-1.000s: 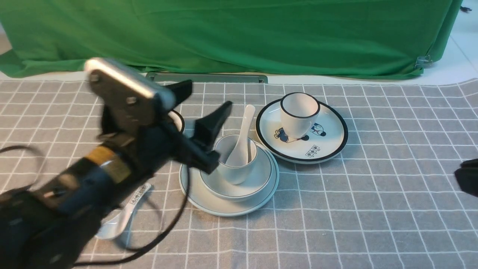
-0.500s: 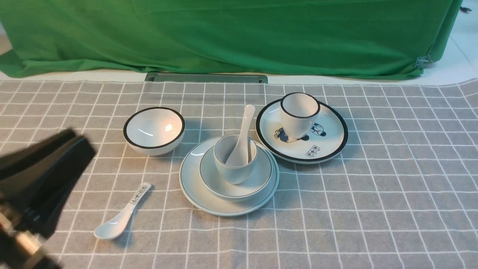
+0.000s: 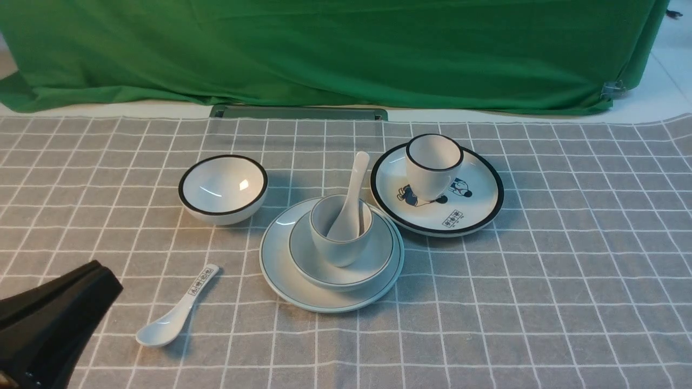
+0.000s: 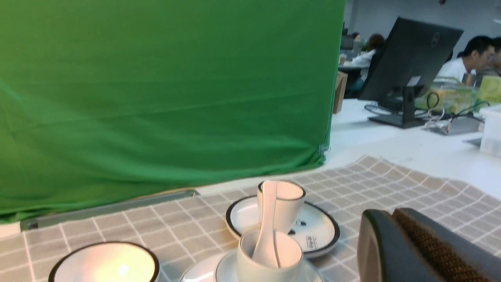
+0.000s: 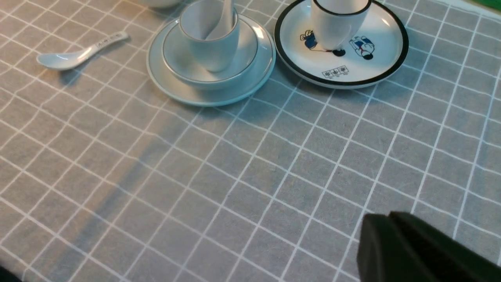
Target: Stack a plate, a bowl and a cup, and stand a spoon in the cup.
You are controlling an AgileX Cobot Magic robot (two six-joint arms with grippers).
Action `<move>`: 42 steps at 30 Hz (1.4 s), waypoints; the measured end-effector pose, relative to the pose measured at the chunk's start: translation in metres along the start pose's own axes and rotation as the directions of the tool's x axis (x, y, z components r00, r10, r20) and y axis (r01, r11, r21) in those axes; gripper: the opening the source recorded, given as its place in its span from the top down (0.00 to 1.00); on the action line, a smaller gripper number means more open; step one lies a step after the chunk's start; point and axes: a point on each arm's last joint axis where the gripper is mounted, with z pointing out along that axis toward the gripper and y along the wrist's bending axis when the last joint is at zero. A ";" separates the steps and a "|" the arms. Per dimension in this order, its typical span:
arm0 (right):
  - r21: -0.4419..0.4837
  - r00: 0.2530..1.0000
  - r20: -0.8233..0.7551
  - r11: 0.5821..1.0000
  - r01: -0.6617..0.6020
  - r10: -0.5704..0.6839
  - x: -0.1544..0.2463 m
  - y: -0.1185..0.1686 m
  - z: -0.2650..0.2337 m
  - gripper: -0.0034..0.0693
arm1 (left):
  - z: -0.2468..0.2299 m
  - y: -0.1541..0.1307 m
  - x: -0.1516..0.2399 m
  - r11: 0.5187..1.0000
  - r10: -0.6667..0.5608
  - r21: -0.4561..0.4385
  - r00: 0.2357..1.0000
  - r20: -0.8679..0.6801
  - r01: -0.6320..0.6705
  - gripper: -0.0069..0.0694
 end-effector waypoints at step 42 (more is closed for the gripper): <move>0.395 0.953 0.290 0.897 -0.199 0.083 0.164 -0.020 0.092 0.93 | 0.000 0.001 0.008 1.000 0.024 -0.002 0.999 -0.039 -0.024 0.89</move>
